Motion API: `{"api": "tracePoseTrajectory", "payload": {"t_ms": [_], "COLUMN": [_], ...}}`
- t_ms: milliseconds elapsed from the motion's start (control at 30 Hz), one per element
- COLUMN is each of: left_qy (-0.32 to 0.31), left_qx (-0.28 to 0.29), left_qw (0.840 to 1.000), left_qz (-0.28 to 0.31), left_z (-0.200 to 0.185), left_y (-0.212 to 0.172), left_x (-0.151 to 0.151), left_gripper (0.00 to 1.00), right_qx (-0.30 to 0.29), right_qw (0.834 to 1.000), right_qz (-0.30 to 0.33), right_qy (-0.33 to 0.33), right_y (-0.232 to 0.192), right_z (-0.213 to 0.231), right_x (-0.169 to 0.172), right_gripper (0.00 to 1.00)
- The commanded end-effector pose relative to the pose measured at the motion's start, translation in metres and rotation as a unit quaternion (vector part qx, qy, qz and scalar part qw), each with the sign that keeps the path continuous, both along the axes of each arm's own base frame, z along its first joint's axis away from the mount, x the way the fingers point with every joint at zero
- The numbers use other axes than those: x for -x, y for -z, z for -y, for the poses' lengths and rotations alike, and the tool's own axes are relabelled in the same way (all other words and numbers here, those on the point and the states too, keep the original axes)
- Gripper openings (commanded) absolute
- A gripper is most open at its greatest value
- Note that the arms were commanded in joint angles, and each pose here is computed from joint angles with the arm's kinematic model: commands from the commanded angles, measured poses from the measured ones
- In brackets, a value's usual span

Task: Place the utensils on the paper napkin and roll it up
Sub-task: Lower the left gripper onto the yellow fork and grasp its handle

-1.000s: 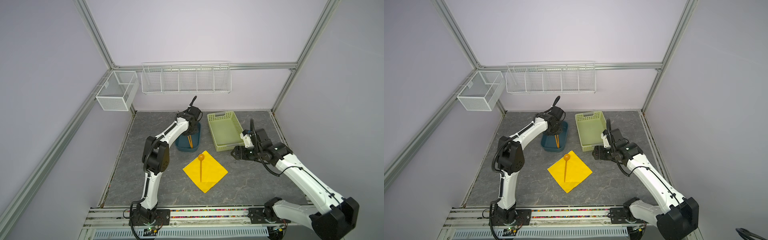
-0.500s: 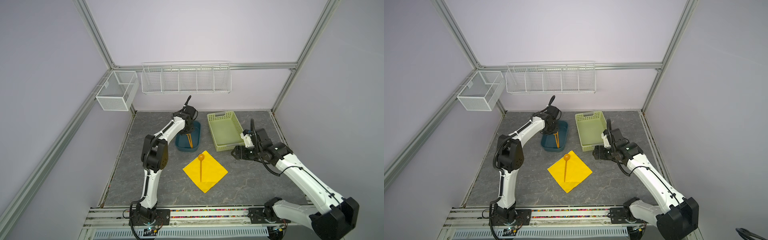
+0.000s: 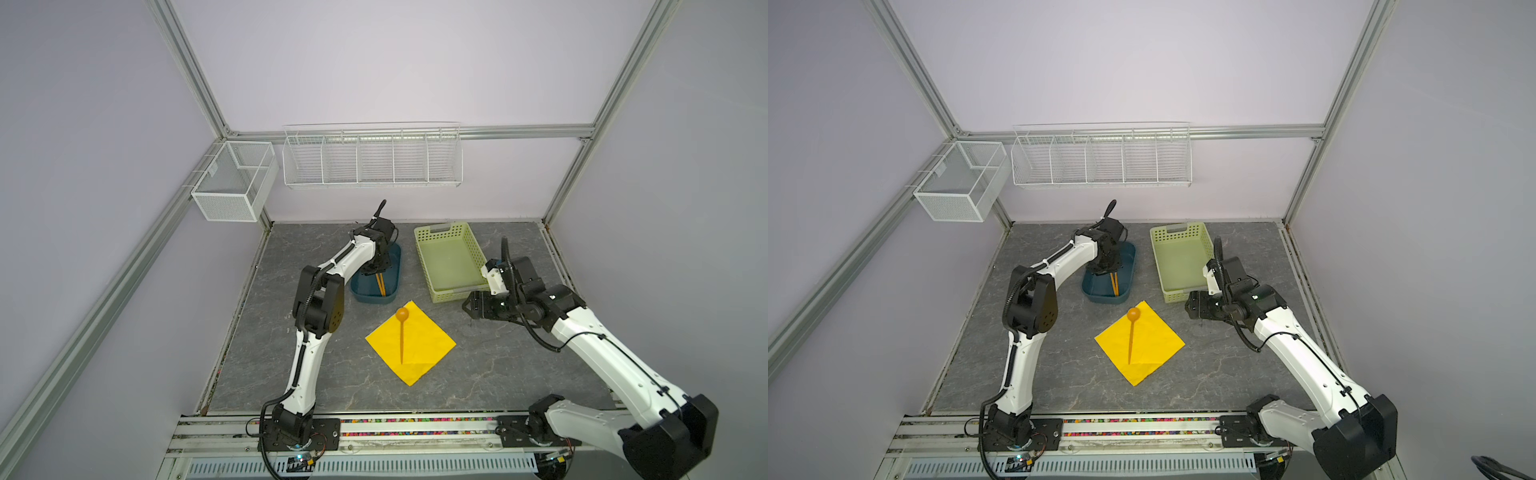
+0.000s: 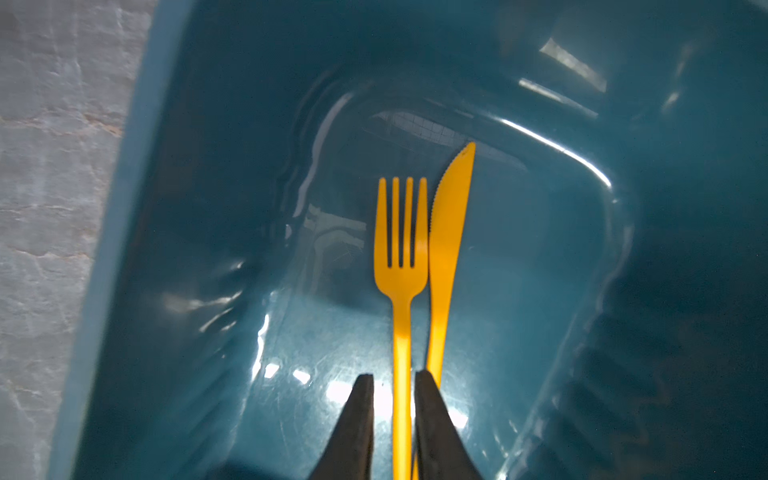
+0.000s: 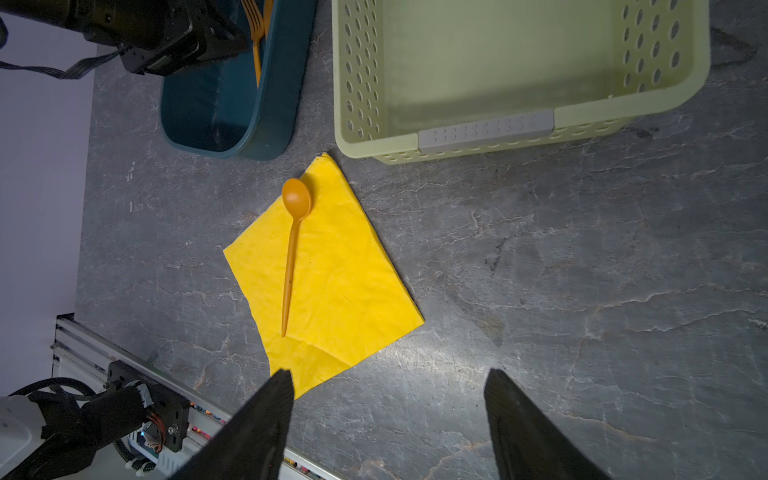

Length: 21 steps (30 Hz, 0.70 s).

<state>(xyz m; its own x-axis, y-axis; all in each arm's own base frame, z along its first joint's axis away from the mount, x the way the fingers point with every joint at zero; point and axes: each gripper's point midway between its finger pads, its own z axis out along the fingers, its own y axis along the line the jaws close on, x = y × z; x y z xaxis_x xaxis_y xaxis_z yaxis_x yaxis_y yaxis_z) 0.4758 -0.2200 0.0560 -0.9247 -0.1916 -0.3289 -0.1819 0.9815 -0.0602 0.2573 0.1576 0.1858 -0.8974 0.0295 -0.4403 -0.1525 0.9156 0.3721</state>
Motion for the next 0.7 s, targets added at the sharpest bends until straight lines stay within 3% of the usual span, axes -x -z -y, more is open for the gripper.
{"api": "tracePoseTrajectory", "payload": {"t_ms": [0, 667], "left_qy": [-0.005, 0.003], "left_qx": [-0.003, -0.023], "left_qw": [1.0, 0.999], "left_qz": [-0.017, -0.036], "left_z": [0.001, 0.0], "left_y": [0.01, 0.033], "left_x": [0.001, -0.001], "left_gripper": [0.2, 0.19], "right_qx": [0.006, 0.004], "right_qw": [1.0, 1.0], "right_qz": [0.004, -0.004], "right_qy": [-0.001, -0.004], "right_y": [0.002, 0.004], "right_z": [0.002, 0.001], "right_x": [-0.003, -0.001], "right_gripper": [0.76, 0.77]}}
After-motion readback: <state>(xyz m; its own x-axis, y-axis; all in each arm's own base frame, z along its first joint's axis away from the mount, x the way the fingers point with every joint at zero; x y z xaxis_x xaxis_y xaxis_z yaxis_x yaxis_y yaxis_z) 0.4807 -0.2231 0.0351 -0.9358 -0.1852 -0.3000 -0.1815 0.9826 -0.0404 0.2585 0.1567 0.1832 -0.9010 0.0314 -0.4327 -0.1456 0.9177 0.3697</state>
